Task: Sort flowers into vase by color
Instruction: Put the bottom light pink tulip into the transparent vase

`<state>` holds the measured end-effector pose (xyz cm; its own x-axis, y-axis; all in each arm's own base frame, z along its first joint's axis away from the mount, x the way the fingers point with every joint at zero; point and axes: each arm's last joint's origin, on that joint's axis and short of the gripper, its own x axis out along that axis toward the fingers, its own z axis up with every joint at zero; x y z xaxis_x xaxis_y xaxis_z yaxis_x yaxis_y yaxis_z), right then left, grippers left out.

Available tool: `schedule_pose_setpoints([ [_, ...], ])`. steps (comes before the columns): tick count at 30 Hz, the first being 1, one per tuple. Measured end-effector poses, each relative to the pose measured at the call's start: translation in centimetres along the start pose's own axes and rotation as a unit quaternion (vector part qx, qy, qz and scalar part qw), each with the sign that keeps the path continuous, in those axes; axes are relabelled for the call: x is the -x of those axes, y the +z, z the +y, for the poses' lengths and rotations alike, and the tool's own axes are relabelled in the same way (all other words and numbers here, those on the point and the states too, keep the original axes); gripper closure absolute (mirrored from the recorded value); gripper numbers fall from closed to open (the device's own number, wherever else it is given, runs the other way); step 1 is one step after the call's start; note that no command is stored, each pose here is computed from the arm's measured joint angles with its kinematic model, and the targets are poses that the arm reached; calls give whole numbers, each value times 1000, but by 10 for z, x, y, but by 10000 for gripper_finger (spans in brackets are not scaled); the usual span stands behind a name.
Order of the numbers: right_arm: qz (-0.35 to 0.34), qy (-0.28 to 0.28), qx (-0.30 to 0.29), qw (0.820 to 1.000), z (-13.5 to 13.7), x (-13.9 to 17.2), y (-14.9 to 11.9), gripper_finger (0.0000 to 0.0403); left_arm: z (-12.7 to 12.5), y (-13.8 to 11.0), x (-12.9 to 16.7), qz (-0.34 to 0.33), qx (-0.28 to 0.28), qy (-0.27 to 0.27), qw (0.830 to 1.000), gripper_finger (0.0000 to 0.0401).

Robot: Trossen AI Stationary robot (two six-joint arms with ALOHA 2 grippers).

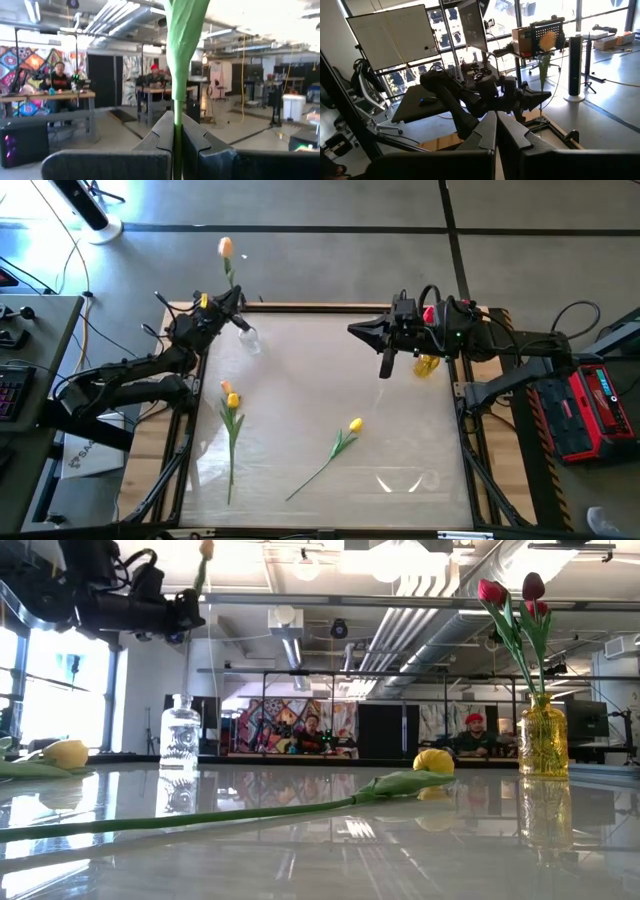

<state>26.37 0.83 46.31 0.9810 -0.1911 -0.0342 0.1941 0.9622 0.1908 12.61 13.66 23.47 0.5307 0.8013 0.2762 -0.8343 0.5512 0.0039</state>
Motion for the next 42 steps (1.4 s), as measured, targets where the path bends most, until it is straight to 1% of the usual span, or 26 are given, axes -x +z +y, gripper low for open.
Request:
schedule_pose_setpoints([
  [3,0,0,0,1000,0,0,0,402,-1,6,0,-18,-7,-3,1000,401],
  [6,0,0,0,1000,0,0,0,402,-1,6,1,-16,-16,-4,1000,401],
  [13,0,0,0,1000,0,0,0,402,-1,2,2,-3,11,-12,1000,401],
  [20,0,0,0,1000,0,0,0,402,-2,-1,1,5,9,-13,1000,401],
  [25,0,0,0,1000,0,0,0,402,-4,-11,-2,27,8,-27,999,401],
  [28,0,0,0,1000,0,0,0,402,-3,-21,2,30,17,-27,999,401],
  [34,0,0,0,1000,0,0,0,402,-1,-41,21,38,34,-28,998,401],
  [42,0,0,0,1000,0,0,0,402,1,-58,39,73,35,-38,996,397],
])
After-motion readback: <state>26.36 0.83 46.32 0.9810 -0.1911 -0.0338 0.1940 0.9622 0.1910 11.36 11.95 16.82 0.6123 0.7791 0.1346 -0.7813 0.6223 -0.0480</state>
